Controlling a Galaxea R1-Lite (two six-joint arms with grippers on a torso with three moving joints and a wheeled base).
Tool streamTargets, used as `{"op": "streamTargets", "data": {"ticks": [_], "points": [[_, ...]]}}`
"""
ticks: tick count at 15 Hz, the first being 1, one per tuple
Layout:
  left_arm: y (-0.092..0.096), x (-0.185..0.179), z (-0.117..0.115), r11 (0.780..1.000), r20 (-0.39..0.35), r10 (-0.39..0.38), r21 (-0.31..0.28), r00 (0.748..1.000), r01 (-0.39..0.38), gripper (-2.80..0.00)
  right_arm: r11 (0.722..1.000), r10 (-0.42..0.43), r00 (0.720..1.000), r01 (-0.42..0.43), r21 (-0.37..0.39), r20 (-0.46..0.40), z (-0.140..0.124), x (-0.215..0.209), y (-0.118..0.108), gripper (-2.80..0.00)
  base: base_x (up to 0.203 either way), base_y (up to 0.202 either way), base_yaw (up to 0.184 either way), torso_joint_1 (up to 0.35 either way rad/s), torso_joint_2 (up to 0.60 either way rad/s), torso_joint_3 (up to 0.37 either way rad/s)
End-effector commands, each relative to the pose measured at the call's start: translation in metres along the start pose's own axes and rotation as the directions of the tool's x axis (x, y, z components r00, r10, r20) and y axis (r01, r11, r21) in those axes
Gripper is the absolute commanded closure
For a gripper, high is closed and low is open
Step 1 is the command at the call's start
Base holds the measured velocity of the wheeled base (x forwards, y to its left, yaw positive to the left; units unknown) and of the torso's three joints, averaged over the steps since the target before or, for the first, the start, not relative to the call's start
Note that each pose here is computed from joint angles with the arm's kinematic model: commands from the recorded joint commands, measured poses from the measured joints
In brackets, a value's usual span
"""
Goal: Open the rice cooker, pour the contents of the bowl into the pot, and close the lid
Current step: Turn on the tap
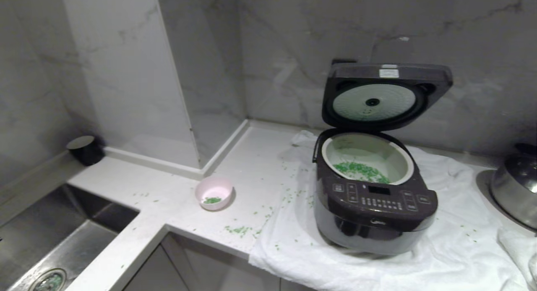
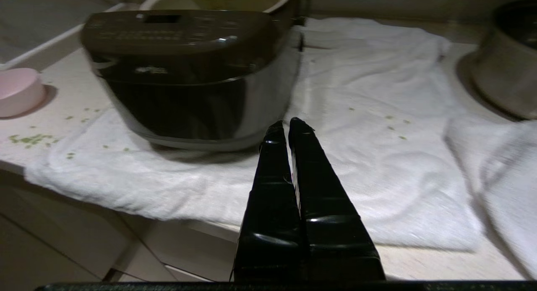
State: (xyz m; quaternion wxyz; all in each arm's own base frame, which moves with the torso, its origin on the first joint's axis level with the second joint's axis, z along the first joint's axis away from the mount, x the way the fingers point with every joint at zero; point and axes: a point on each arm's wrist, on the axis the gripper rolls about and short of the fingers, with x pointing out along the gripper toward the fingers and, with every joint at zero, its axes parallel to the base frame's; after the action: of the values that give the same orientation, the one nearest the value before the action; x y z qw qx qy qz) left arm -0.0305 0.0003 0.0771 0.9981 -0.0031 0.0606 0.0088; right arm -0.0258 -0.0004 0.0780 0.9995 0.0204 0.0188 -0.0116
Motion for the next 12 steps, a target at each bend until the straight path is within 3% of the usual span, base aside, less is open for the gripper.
{"op": "streamTargets", "data": {"ticks": [1, 8, 12], "points": [[0.0, -0.0002, 0.0, 1.0, 0.002, 0.001, -0.001, 1.0, -0.001, 0.0, 1.0, -0.001, 1.0, 0.001, 0.0, 0.0, 0.0, 0.0, 0.0, 0.0, -0.002, -0.01, 0.179, 0.0, -0.01, 0.004], [0.0, -0.0001, -0.0004, 1.0, 0.0, 0.001, -0.001, 1.0, -0.001, 0.0, 1.0, -0.001, 1.0, 0.001, 0.0, -0.002, 0.0, 0.0001, 0.0, 0.0, -0.001, -0.006, 0.169, 0.001, 0.0, 0.002], [0.0, 0.0, -0.0006, 1.0, -0.001, 0.001, -0.005, 1.0, -0.001, 0.0, 1.0, -0.001, 1.0, 0.001, 0.0, -0.002, 0.0, 0.0001, 0.0, 0.0, 0.0, 0.0, 0.025, -0.001, 0.0, 0.001]]}}
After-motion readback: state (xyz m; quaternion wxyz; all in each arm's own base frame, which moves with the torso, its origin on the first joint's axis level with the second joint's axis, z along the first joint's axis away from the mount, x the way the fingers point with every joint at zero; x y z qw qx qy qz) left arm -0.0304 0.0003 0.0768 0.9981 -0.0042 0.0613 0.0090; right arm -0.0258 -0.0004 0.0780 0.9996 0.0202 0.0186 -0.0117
